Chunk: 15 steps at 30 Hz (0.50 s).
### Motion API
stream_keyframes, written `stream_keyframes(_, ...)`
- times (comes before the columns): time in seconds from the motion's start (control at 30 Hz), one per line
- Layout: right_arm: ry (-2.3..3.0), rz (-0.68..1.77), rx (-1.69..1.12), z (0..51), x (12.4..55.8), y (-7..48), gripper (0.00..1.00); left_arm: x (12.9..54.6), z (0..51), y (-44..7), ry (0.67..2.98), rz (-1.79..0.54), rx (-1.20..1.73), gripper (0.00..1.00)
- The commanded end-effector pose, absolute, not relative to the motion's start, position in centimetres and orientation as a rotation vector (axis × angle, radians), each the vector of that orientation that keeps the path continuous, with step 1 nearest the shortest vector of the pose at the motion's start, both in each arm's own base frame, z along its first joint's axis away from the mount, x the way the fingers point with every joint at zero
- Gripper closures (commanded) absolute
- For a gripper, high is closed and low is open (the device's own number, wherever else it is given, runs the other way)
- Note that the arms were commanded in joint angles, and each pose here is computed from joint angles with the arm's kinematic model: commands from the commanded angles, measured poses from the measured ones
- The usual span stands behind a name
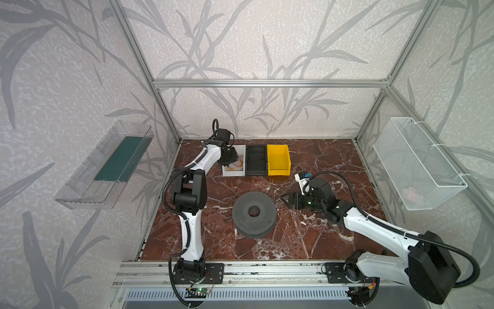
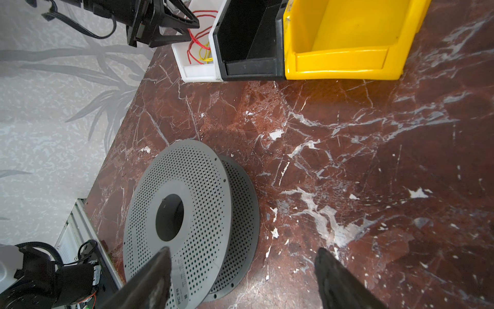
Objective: Wrap the cables
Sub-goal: 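Release the spool with the right gripper while the left gripper grasps the red wire, then lift the red wire with the left gripper while the right gripper approaches it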
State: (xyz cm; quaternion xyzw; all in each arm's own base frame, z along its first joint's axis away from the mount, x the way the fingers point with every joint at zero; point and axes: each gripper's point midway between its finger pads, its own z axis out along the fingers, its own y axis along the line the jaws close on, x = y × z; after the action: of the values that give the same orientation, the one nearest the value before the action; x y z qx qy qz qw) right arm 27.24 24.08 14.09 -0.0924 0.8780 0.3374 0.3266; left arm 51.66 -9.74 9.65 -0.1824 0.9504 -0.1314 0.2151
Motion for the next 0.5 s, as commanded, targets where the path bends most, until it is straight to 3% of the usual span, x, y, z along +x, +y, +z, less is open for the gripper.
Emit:
stream_keyframes(0.0,2.284,0.903,-0.249,14.5,27.2,24.2,0.18,52.8,9.4,-9.8,2.598,-0.371,-0.525,0.71)
stream_keyframes(0.3,2.262,0.910,-0.203,15.2,26.5,23.3,0.18,52.4,11.5,-9.6,2.521,-0.384,-0.519,1.00)
stream_keyframes(0.47,2.241,0.904,-0.181,16.1,26.1,22.6,0.18,51.6,14.6,-9.7,2.435,-0.432,-0.493,1.00)
